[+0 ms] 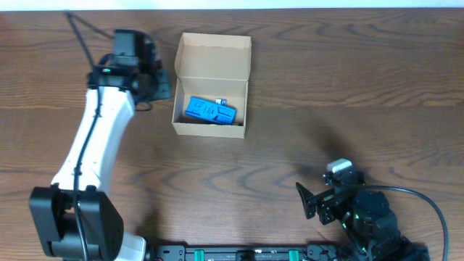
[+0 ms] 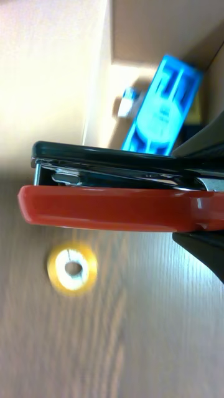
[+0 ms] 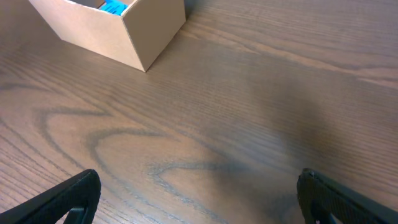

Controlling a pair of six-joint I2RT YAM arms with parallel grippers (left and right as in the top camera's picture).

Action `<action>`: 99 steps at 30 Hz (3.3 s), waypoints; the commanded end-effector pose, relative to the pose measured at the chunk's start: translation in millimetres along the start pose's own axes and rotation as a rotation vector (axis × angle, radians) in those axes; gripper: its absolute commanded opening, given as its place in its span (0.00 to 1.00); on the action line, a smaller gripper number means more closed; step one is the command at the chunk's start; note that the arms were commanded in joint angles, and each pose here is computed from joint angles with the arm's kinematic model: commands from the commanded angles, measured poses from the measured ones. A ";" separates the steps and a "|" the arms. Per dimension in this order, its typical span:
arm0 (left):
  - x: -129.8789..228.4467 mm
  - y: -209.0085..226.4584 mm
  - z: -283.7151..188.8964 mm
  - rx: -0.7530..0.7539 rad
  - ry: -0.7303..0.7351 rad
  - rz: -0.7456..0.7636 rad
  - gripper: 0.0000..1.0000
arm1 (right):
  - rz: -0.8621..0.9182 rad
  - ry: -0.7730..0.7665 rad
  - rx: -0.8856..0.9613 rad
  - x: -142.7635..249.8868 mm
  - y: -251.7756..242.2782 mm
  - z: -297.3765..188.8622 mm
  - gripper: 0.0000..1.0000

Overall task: Pack container
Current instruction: 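Place the red stapler into the cardboard box with the left gripper, then move the left gripper to the yellow tape roll and grasp it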

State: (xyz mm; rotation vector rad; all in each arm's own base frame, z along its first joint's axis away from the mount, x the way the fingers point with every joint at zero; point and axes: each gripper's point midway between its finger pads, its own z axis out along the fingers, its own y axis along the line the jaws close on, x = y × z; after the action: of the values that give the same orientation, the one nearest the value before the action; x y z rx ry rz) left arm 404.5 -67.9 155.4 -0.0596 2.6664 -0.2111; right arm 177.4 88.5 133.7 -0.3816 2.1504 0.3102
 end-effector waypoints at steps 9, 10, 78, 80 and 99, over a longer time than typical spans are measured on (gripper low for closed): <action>35.3 -80.9 28.1 0.044 0.096 0.201 0.07 | 0.021 -0.006 0.014 -0.7 -2.8 -0.5 0.99; 38.7 -81.9 33.4 0.041 0.111 0.199 0.07 | 0.021 -0.006 0.014 -0.7 -2.8 -0.5 0.99; 17.5 107.9 105.8 -0.276 0.147 -1.087 0.80 | 0.021 -0.006 0.014 -0.7 -2.8 -0.5 0.99; 20.0 109.0 110.6 -0.287 0.152 -1.118 0.79 | 0.021 -0.006 0.014 -0.7 -2.8 -0.5 0.99; 8.2 113.0 145.4 -0.292 0.169 -1.137 0.81 | 0.021 -0.006 0.014 -0.7 -2.8 -0.5 0.99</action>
State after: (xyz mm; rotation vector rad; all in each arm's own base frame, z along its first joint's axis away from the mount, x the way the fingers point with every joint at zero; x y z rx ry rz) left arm 458.1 21.4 10.5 -1.6639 2.4854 -0.1711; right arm 177.4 88.4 133.7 -0.3814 2.1507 0.3097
